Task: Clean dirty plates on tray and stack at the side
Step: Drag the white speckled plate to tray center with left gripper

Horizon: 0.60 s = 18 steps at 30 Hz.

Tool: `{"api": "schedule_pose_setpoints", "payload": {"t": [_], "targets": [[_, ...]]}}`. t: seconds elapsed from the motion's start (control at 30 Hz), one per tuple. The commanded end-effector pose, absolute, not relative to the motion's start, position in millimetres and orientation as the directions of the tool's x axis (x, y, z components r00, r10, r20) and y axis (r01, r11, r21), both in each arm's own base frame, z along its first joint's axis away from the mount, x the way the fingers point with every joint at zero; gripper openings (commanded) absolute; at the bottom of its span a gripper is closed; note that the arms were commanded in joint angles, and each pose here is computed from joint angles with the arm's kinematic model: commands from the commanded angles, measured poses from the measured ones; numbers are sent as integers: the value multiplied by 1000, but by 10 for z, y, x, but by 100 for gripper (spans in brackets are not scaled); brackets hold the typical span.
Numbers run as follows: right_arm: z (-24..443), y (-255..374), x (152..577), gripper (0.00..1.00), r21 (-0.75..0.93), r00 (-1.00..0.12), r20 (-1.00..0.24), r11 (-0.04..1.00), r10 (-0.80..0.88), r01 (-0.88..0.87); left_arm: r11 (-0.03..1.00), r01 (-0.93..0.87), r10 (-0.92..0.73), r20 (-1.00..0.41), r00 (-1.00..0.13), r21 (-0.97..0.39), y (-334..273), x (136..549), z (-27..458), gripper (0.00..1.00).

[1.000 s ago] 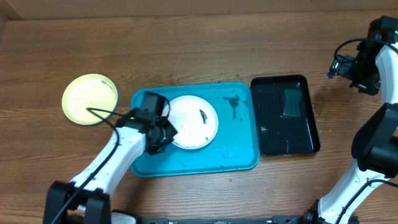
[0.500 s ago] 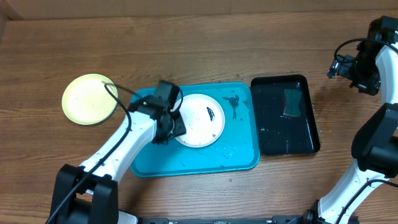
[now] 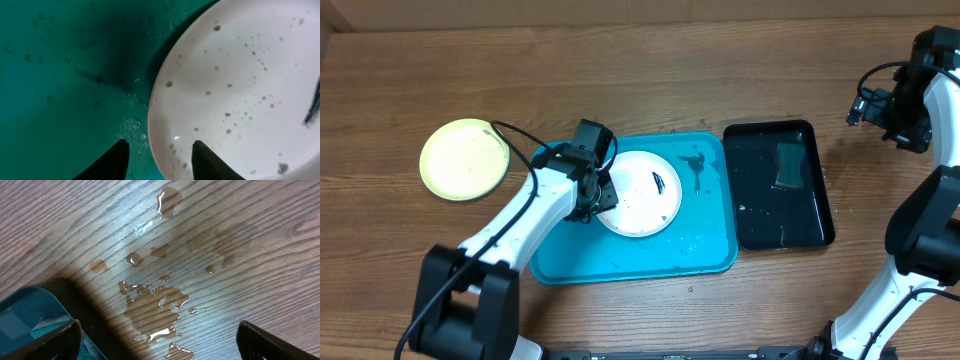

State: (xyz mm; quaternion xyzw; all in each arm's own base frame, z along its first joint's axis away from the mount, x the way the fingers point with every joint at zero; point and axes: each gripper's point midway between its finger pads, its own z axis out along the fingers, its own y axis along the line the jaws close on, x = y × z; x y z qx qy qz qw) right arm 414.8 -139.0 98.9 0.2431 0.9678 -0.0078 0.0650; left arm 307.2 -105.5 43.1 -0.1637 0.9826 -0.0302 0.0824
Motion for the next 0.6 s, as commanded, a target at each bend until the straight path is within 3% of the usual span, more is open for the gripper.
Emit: {"api": "schedule_pose_setpoints", "payload": {"t": [0.0,0.03,0.1,0.37,0.57], "targets": [[1081,-1392,4156,100,26,-867,-152,879,474,476,947,-319,-319,-128,-939,-27,-991,3045,207,32],[1081,-1392,4156,100,26,-867,-152,879,474,476,948,-318,-319,-122,-940,-24,-995,3042,174,23],[1082,-1393,4156,100,26,-867,-152,879,474,476,948,-318,-318,-111,-942,-18,-994,3034,130,16],[1081,-1393,4156,100,26,-867,-152,879,474,476,964,-262,-265,-147,-953,-40,-1043,3149,118,4],[1081,-1392,4156,100,26,-867,-152,879,474,476,982,-182,-187,-174,-967,-44,-1069,3215,130,4]]}}
